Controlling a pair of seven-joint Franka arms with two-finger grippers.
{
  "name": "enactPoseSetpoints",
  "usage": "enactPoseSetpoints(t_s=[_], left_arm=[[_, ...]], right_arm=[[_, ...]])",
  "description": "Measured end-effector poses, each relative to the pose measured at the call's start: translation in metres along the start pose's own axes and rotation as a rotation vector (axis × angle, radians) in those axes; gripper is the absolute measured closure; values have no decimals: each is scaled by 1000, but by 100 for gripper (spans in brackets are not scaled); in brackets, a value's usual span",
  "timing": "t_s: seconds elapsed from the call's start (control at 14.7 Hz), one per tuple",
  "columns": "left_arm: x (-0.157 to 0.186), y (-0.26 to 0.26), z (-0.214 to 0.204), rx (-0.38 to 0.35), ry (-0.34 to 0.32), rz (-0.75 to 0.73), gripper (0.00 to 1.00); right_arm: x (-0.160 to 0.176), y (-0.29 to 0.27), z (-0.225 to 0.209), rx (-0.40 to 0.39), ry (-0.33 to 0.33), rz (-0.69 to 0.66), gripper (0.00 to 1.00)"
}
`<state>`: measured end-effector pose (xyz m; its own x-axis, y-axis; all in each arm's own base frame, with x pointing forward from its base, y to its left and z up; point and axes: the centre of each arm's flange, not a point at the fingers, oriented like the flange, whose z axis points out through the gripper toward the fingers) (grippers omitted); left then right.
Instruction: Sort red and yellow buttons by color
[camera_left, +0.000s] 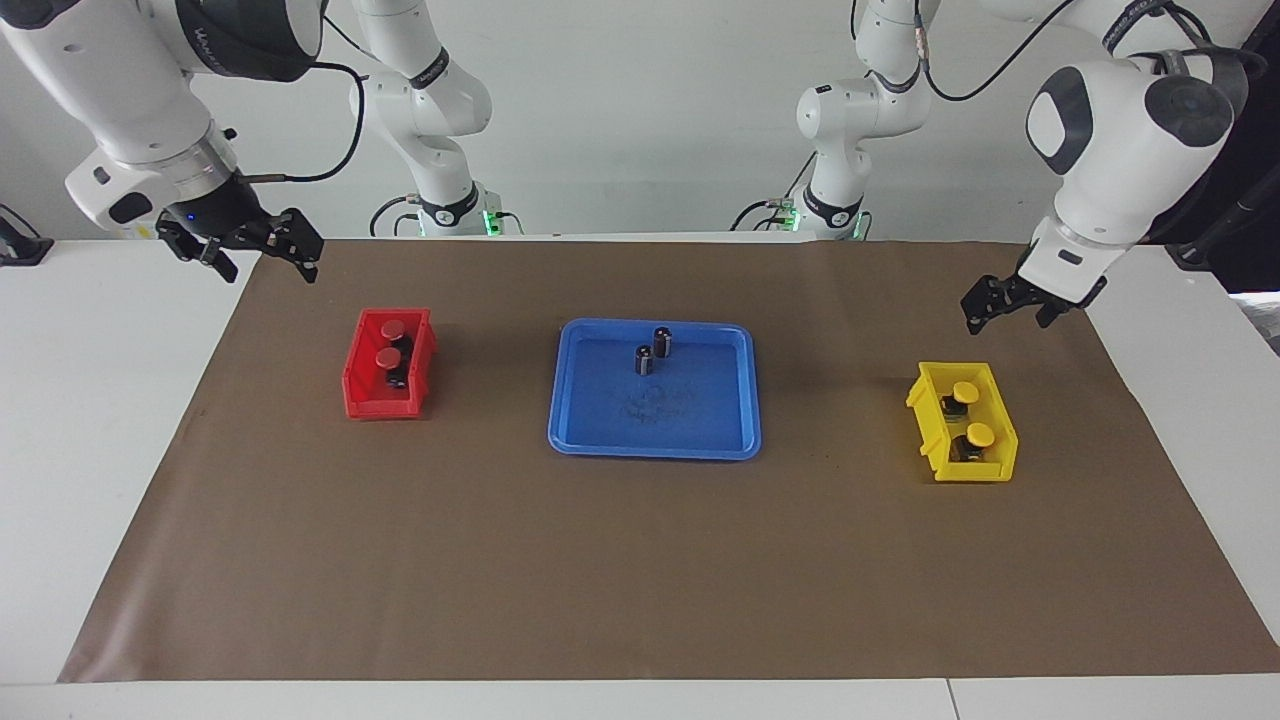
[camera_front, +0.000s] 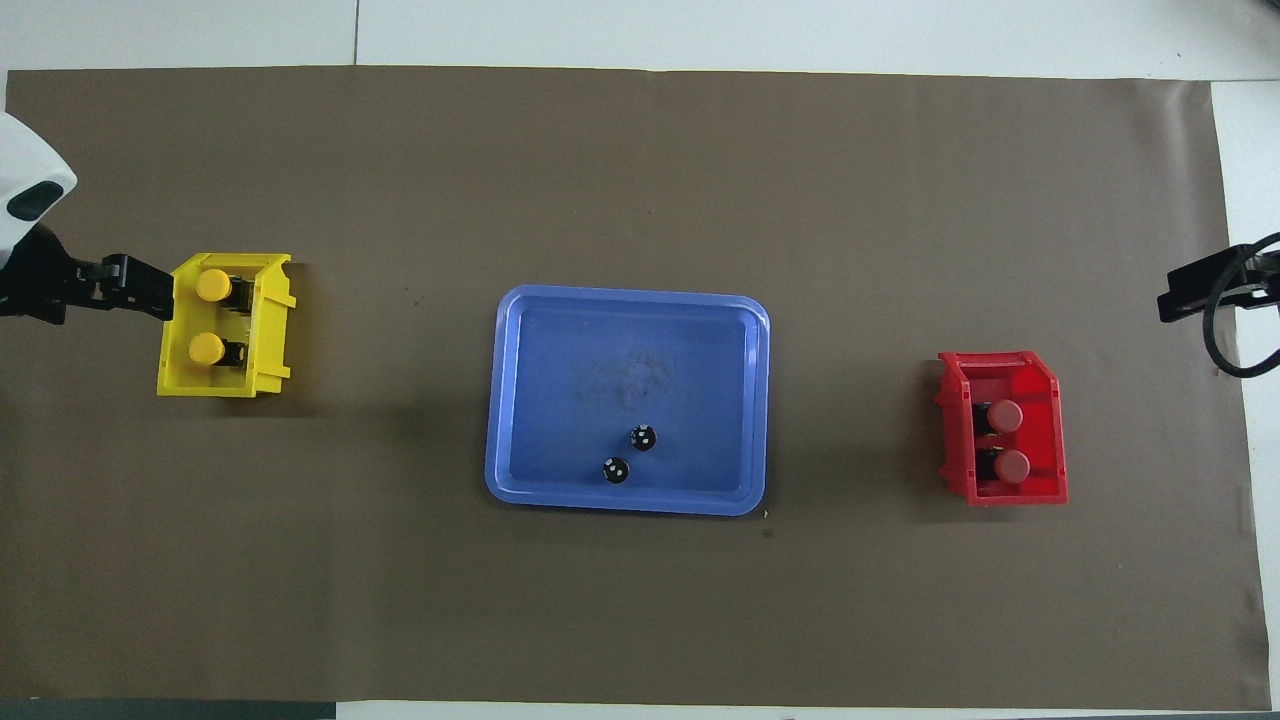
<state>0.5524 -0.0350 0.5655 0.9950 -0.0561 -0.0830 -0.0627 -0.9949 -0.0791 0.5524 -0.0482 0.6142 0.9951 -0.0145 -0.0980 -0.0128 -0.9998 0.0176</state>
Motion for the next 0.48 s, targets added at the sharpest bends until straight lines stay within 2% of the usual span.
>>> enactPoseSetpoints(t_s=[0.27, 0.48], left_arm=[[-26, 8, -64, -32, 3, 17, 0], [-29, 12, -75, -45, 11, 39, 0]], right_arm=[[0, -7, 1, 0, -2, -13, 0], [0, -8, 1, 0, -2, -14, 0]])
